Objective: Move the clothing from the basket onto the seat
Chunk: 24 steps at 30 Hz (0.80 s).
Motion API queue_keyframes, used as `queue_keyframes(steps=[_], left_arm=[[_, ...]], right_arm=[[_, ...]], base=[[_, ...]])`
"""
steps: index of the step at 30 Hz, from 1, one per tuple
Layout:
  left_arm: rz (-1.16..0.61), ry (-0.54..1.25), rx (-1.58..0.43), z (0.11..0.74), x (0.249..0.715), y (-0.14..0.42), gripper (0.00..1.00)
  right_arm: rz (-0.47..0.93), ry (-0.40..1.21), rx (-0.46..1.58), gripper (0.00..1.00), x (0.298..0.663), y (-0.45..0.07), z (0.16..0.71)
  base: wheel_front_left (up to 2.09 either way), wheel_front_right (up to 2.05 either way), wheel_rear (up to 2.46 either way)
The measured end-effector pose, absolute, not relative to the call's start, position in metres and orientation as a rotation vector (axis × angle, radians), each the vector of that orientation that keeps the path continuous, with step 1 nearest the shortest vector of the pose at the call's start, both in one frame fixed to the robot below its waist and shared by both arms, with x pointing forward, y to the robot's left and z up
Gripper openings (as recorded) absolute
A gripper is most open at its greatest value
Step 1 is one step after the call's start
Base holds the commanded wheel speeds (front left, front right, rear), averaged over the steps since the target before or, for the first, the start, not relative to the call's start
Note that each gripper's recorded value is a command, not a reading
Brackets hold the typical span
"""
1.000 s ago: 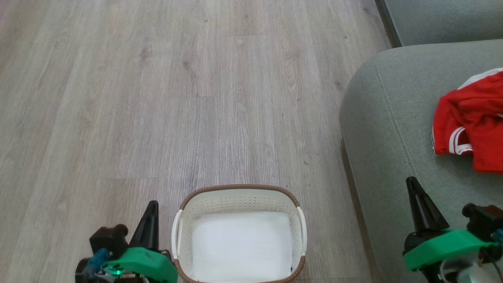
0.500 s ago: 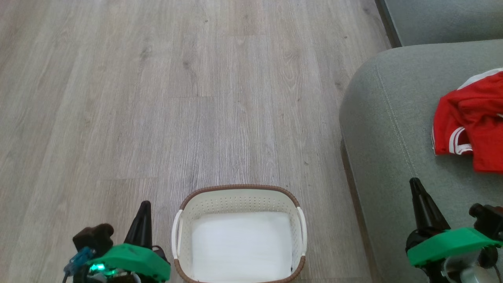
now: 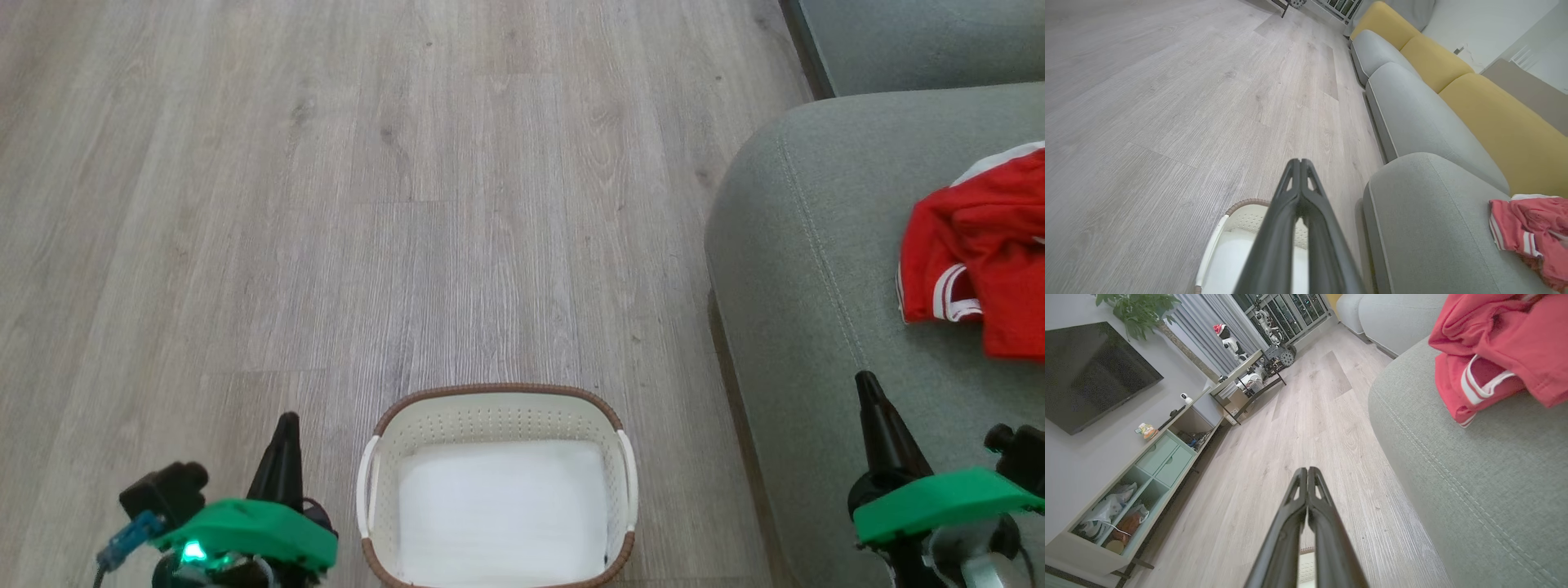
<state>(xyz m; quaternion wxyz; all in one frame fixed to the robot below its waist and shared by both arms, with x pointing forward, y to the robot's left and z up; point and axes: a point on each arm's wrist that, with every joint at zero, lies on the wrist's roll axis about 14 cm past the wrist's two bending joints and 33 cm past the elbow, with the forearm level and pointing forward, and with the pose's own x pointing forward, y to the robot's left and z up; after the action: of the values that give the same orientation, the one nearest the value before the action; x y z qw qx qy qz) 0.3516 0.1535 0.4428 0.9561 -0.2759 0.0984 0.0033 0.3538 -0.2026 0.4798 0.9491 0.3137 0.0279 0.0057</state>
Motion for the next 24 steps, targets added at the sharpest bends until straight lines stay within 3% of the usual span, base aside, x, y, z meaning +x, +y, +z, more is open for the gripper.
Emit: queue_keyframes(steps=[24], left_arm=[[0.062,0.215,-0.825,0.444,0.356,0.165,0.0]], right_arm=[[-0.042,0.068,0.874,0.0,0.36,-0.208,0.478]], base=[[0.0,0.0,0.0]])
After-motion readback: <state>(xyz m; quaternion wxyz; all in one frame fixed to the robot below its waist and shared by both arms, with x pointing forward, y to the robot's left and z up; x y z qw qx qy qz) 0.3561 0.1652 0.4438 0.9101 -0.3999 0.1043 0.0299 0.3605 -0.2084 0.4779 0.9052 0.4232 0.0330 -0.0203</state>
